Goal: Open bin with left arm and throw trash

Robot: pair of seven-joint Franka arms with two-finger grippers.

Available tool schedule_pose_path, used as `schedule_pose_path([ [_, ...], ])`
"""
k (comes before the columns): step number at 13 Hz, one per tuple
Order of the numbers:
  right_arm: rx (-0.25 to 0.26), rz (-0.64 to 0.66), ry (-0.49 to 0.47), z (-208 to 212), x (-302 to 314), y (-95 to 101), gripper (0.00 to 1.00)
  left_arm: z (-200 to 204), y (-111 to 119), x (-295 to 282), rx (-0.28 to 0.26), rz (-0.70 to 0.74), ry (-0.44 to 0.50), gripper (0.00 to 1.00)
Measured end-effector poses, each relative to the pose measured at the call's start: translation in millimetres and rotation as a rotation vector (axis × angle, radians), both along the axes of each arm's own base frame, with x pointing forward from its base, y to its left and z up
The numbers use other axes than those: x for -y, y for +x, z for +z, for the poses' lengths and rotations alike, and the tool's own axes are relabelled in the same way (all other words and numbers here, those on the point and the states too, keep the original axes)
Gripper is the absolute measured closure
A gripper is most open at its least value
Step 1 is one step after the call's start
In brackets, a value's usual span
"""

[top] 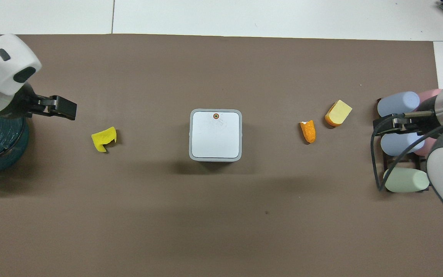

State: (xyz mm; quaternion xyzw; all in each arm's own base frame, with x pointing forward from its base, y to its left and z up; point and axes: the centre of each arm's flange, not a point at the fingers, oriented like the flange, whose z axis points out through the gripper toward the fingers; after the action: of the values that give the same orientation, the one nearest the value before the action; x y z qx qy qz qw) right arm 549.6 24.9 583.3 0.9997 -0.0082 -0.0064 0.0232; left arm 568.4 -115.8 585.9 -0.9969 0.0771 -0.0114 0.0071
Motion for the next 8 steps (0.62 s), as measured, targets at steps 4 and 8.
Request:
schedule_pose_path([
  [4,0.015,-0.002,0.001,1,1,1.6,0.0,-8,-20,73,0.03,0.0,-0.018,0.0],
  [8,0.122,-0.074,0.011,-20,-1,16.6,0.0,-44,-31,143,0.101,0.078,-0.105,0.33],
])
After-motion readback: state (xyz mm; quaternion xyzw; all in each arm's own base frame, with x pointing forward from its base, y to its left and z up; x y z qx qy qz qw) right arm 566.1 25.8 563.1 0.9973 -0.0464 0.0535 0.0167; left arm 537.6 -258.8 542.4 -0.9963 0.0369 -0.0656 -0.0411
